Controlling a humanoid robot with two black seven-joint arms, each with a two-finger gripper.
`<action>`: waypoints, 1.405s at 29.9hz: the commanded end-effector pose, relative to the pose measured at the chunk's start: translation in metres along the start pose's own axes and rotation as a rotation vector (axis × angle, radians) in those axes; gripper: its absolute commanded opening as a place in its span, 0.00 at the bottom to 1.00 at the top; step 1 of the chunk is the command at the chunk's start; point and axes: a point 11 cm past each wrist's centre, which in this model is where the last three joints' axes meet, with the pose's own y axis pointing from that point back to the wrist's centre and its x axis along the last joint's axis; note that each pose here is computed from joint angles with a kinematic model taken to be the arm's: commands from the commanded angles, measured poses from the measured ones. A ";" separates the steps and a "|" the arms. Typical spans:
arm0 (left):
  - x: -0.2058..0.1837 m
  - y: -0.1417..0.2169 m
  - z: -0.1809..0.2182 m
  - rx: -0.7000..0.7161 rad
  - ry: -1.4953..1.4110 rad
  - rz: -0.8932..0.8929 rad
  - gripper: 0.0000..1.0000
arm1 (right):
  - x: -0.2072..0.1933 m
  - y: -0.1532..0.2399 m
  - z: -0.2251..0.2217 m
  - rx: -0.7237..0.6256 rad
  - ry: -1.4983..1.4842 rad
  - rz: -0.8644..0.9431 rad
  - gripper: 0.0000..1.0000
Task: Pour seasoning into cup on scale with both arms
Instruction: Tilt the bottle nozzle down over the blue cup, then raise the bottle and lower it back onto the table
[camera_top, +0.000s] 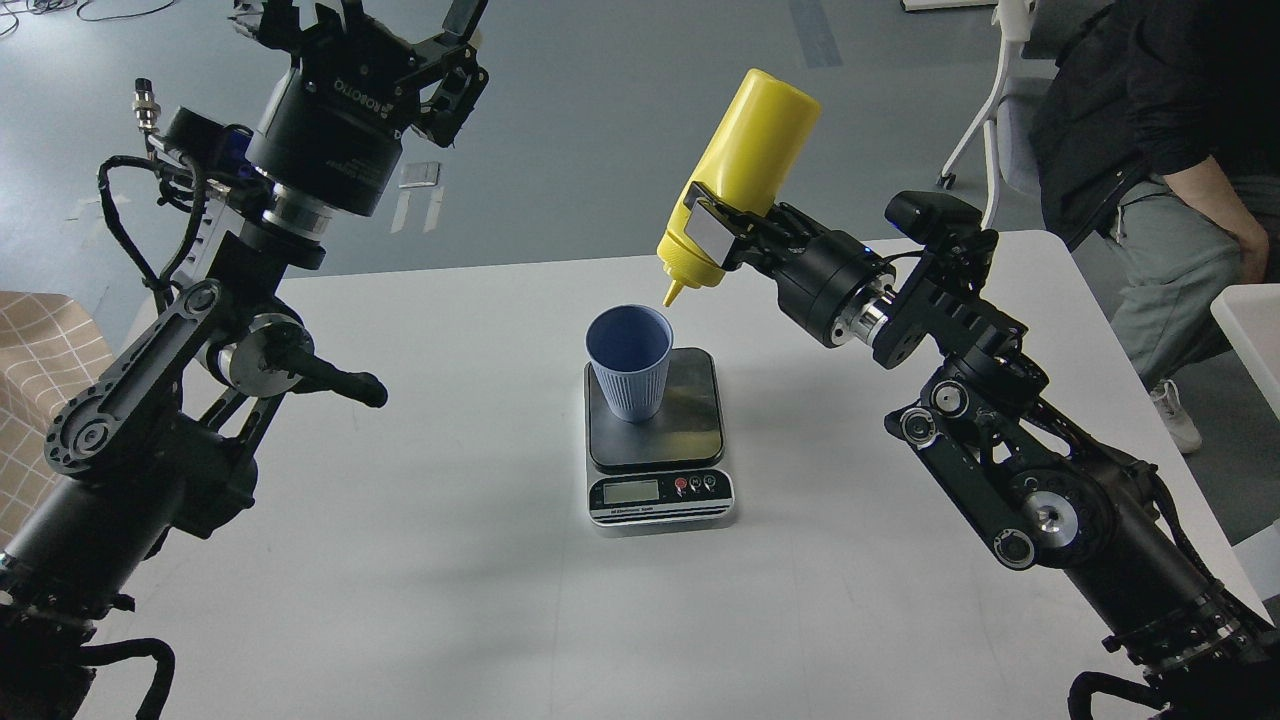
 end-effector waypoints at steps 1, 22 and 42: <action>0.000 0.001 0.000 0.002 0.000 0.001 0.98 | 0.000 -0.001 0.002 -0.005 0.003 0.005 0.04; -0.011 -0.001 -0.012 0.007 0.035 -0.010 0.98 | 0.136 0.038 0.015 0.030 -1.211 0.384 0.06; -0.013 0.006 -0.018 0.024 0.040 -0.006 0.98 | 0.088 0.131 0.064 0.241 -1.753 0.489 0.12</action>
